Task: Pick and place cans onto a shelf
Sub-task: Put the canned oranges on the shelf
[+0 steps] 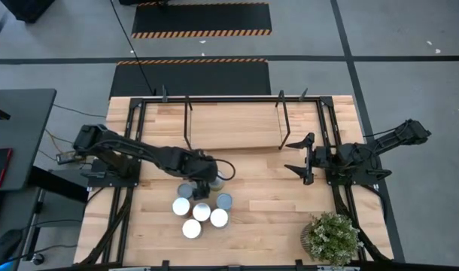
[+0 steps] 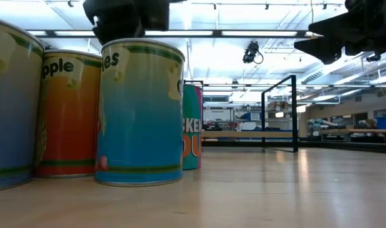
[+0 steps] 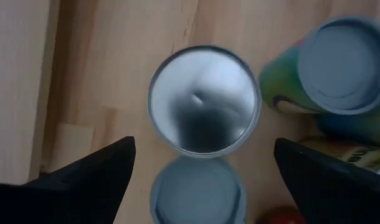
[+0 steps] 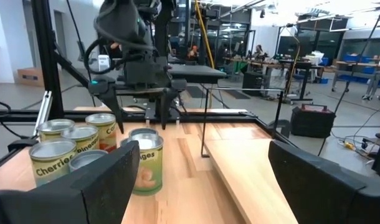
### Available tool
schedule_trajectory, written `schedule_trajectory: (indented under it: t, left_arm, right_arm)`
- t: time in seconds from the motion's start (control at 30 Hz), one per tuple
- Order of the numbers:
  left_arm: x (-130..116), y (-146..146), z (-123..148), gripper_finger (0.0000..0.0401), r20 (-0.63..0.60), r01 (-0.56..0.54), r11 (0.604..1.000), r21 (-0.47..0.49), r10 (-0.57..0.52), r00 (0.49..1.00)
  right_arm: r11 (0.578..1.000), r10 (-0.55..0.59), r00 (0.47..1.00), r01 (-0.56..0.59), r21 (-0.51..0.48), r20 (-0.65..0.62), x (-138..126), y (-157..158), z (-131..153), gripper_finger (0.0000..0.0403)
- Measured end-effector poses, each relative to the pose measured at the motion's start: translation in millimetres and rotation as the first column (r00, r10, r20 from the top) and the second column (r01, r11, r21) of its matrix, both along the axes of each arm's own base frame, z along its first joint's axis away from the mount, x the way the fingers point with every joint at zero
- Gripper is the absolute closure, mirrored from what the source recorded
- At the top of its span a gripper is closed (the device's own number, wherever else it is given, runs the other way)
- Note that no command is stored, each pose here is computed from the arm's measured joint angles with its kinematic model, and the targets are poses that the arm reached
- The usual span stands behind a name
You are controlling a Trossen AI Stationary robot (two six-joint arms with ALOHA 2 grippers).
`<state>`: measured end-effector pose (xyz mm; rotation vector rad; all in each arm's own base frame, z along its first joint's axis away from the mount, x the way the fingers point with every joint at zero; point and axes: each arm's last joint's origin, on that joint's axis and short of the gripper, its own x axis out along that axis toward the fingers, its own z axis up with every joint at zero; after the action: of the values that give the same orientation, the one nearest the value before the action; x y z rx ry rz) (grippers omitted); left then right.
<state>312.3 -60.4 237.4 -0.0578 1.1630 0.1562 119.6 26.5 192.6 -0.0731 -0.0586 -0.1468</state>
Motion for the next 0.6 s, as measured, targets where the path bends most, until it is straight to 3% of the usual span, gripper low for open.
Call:
schedule_trajectory:
  t: [0.3,0.43,0.6]
  left_arm:
    - [11.8,0.5,-20.6,0.0012,-0.075,0.03,0.999,0.04,-0.027,0.997]
    - [16.8,0.8,-27.3,0.0012,-0.065,0.0,0.997,0.079,0.005,0.998]
    - [21.1,2.1,-31.3,0.0012,-0.045,-0.073,0.996,0.05,0.075,0.996]
  right_arm:
    - [1.0,0.027,0.999,-0.028,0.009,0.027,-0.2,0.8,2.7,0.0039]
    - [0.999,0.029,0.999,-0.03,0.03,0.013,0.0,0.9,0.9,0.0039]
    - [0.998,0.032,0.999,-0.032,0.052,0.005,1.1,1.3,-0.4,0.0039]
